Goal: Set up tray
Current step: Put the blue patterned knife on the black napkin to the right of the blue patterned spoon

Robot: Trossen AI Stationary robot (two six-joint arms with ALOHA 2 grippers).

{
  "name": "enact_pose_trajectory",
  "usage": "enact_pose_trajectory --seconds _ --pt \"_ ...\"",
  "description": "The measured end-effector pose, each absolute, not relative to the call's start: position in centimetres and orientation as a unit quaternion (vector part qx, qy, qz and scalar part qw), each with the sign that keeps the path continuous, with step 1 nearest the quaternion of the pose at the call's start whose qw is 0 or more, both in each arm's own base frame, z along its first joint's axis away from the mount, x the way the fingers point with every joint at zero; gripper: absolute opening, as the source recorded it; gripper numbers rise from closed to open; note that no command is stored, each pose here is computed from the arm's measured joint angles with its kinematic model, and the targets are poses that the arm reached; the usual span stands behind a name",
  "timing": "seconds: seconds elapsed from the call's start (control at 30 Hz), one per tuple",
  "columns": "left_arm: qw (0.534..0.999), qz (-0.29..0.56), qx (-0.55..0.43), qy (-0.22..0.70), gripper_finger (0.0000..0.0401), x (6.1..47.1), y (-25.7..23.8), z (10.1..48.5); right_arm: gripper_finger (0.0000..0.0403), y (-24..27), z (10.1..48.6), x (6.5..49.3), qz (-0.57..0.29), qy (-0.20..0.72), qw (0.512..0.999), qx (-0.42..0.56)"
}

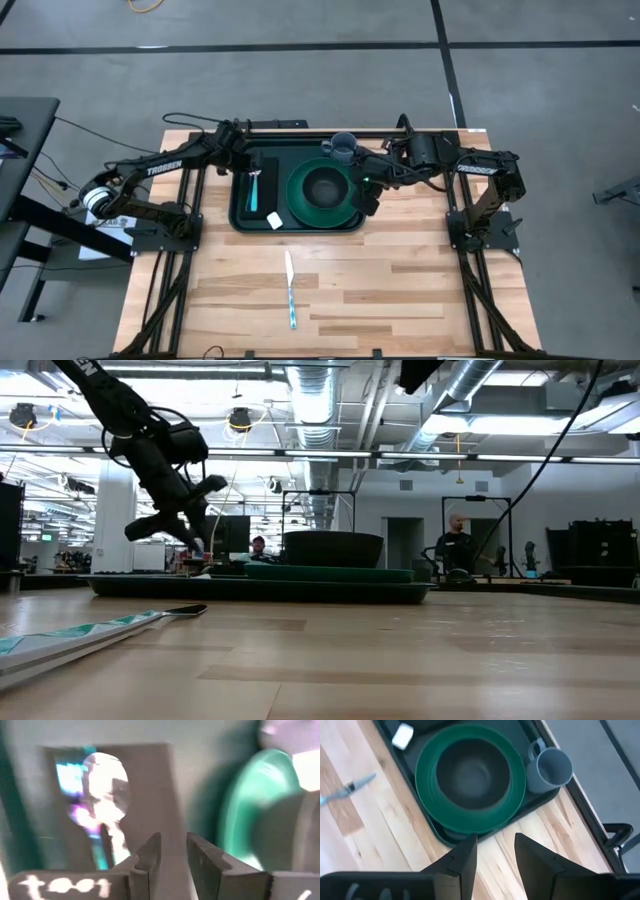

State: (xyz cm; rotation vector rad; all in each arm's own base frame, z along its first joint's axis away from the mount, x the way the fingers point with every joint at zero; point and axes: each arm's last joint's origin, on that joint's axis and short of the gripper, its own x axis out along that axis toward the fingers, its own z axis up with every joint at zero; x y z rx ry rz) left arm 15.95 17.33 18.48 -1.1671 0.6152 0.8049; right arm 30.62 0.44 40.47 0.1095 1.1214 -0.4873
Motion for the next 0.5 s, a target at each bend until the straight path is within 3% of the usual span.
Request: enact_pose_trajectory --seconds 0.23,0.5 --pt "0.77 0.268 -0.516 0.264 0.0078 16.9 15.0 20.8 0.0123 0.6 40.3 30.0 -0.211 0.554 0.804 0.049" --pt "0.812 0.213 -0.499 0.214 0.0078 17.4 8.5 25.3 0.0122 1.6 39.0 27.0 -0.201 0.573 0.793 0.052"
